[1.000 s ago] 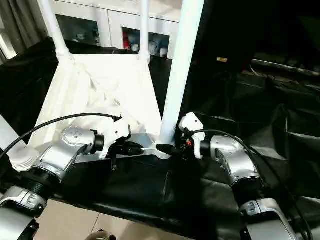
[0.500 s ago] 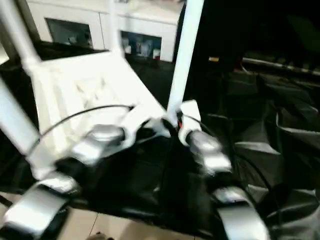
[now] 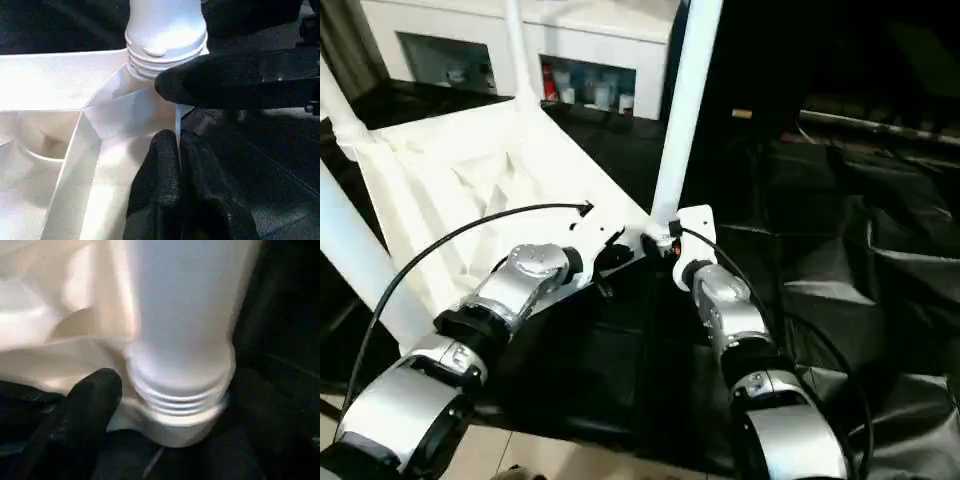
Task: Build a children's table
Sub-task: Rotate leg to tighten
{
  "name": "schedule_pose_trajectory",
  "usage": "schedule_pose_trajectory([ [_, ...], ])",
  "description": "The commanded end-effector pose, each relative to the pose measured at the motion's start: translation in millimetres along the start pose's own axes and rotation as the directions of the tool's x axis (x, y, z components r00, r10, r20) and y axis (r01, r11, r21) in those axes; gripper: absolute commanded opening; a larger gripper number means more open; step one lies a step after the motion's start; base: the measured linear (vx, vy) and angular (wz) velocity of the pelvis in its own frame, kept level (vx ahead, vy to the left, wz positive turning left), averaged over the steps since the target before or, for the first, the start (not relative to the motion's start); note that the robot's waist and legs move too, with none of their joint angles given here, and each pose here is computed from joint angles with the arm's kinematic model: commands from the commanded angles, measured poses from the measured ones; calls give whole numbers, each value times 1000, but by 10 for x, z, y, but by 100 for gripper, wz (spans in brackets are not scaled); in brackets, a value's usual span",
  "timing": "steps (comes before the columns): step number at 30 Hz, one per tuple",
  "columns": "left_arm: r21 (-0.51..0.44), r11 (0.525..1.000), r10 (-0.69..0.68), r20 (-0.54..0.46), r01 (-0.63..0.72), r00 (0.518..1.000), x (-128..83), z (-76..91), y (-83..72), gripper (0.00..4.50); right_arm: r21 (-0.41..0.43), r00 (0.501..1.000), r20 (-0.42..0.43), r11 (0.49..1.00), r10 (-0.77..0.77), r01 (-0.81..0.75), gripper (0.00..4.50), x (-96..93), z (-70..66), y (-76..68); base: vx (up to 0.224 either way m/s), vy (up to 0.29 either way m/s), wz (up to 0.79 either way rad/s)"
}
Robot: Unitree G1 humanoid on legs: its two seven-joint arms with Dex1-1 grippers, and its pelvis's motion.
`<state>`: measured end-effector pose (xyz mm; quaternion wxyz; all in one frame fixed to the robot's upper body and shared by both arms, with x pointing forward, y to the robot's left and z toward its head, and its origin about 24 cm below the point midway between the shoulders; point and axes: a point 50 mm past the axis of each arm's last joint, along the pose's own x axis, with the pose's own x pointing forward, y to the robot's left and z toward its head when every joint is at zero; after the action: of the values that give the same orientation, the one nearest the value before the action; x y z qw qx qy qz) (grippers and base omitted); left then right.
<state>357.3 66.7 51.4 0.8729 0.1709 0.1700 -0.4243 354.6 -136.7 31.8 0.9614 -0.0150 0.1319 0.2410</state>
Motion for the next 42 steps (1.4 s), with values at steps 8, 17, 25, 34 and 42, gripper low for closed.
schedule_pose_trajectory([
  [8,119,944,-316,52,308,947,-353,-102,-33,0,-163,879,-95,864,467,-477,388,-446,121,-152,0,0,0],
  [17,125,875,-471,-5,468,882,-554,-151,-107,0,-166,799,-176,782,576,-600,388,-514,86,-69,0,0,0],
  [25,122,885,-452,-7,449,892,-580,-133,-91,0,-149,781,-191,769,595,-622,388,-508,63,-18,0,0,0],
  [34,116,890,-444,-8,442,896,-590,-129,-81,0,-125,780,-176,772,600,-623,307,-489,53,9,0,0,0],
  [42,99,899,-428,-8,427,904,-581,-141,-69,0,-110,801,-137,795,583,-597,275,-464,25,31,0,0,0],
])
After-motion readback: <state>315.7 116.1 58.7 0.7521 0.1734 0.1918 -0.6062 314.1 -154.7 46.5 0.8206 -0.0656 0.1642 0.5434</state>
